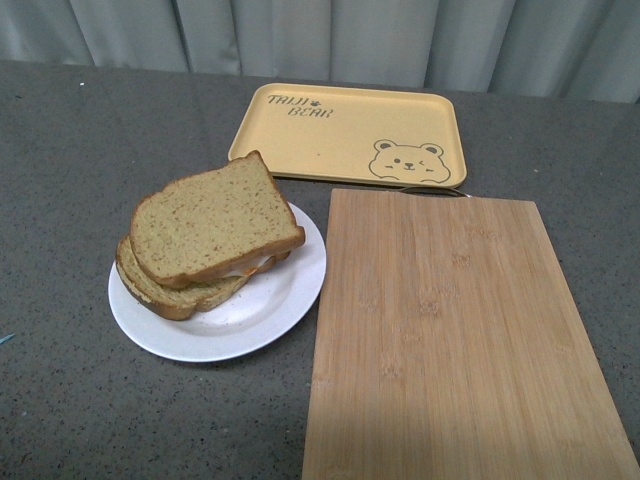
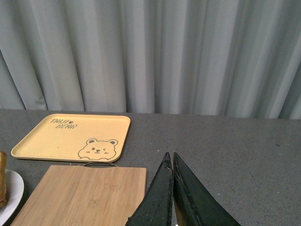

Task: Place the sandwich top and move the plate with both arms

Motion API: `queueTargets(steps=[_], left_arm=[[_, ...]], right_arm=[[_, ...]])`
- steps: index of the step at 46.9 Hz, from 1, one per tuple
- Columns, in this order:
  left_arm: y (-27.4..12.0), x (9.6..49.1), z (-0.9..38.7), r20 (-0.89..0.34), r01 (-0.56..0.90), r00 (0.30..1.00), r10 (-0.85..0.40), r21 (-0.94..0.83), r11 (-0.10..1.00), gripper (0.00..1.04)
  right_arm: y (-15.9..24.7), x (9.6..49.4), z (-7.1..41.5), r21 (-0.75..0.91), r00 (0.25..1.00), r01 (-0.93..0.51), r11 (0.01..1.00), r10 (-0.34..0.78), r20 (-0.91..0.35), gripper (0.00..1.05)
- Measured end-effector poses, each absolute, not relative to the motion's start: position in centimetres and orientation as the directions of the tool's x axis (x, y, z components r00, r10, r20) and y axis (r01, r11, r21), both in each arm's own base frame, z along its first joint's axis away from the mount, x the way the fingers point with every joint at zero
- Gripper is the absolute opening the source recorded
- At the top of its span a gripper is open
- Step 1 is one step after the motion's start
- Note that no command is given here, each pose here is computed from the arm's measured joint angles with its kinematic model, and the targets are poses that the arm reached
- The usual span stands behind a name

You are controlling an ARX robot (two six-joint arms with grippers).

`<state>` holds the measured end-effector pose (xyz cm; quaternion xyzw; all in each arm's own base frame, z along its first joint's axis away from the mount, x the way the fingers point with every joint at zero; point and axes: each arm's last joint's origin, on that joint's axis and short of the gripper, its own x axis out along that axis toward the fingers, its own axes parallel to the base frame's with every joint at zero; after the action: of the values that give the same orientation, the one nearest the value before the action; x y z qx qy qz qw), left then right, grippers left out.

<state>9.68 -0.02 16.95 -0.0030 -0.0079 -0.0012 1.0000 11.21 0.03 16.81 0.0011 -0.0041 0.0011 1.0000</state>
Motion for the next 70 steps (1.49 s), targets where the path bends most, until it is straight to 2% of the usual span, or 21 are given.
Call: queueTargets(steps=[12, 15, 23, 28, 34, 39, 40, 42, 45, 52, 56, 70], left_arm=[[0.0, 9.7, 17.0, 0.016, 0.002, 1.0, -0.002, -0.006, 1.0, 0.98], [0.0, 9.7, 17.0, 0.016, 0.002, 1.0, -0.002, -0.006, 1.0, 0.98], [0.0, 9.7, 16.9, 0.015, 0.002, 1.0, -0.002, -0.006, 1.0, 0.98], [0.0, 9.7, 16.9, 0.015, 0.002, 1.0, -0.002, -0.006, 1.0, 0.98], [0.0, 9.7, 16.9, 0.015, 0.002, 1.0, -0.002, -0.006, 1.0, 0.98], [0.0, 9.7, 16.9, -0.001, 0.006, 1.0, -0.006, -0.016, 1.0, 0.98], [0.0, 9.7, 16.8, -0.055, 0.018, 0.998, -0.02, -0.035, 0.999, 0.98], [0.1, 10.1, 16.5, -0.254, -0.001, 0.967, -0.031, -0.125, 0.992, 0.98], [0.0, 11.1, 15.6, -0.381, -0.041, 0.923, -0.047, -0.219, 0.975, 0.98], [-0.6, 13.7, 14.9, -0.466, -0.019, 0.87, -0.159, -0.355, 0.935, 0.98], [-1.1, 16.2, 13.7, -0.543, -0.046, 0.812, -0.217, -0.429, 0.902, 0.98], [-2.0, 20.7, 9.2, -0.708, -0.169, 0.657, -0.259, -0.473, 0.865, 0.98]], right_arm=[[0.0, 10.7, 16.8, 0.002, 1.0, -0.004, 1.0, 0.004, 0.007, 0.01], [0.0, 10.1, 16.3, 0.002, 1.0, -0.005, 1.0, 0.005, -0.028, 0.01], [0.0, 9.8, 16.5, 0.0, 1.0, -0.005, 1.0, 0.005, 0.002, 0.03], [0.0, 9.8, 16.5, 0.0, 1.0, -0.005, 1.0, 0.005, 0.002, 0.26], [0.0, 9.8, 16.5, 0.0, 1.0, -0.005, 1.0, 0.005, 0.002, 0.43], [0.0, 9.8, 16.5, 0.0, 1.0, -0.005, 1.0, 0.005, 0.002, 0.68], [0.0, 9.8, 16.5, 0.0, 1.0, -0.004, 1.0, 0.004, 0.002, 0.74], [0.0, 9.8, 16.5, 0.0, 1.0, -0.005, 1.0, 0.005, 0.002, 0.83], [0.0, 9.8, 16.5, 0.001, 1.0, -0.004, 1.0, 0.004, 0.002, 0.96], [0.0, 9.8, 16.5, 0.0, 1.0, -0.004, 1.0, 0.004, 0.002, 0.95], [0.0, 9.8, 16.5, 0.0, 1.0, -0.005, 1.0, 0.005, 0.002, 0.95], [0.0, 9.8, 16.5, 0.0, 1.0, -0.005, 1.0, 0.005, 0.002, 0.95]])
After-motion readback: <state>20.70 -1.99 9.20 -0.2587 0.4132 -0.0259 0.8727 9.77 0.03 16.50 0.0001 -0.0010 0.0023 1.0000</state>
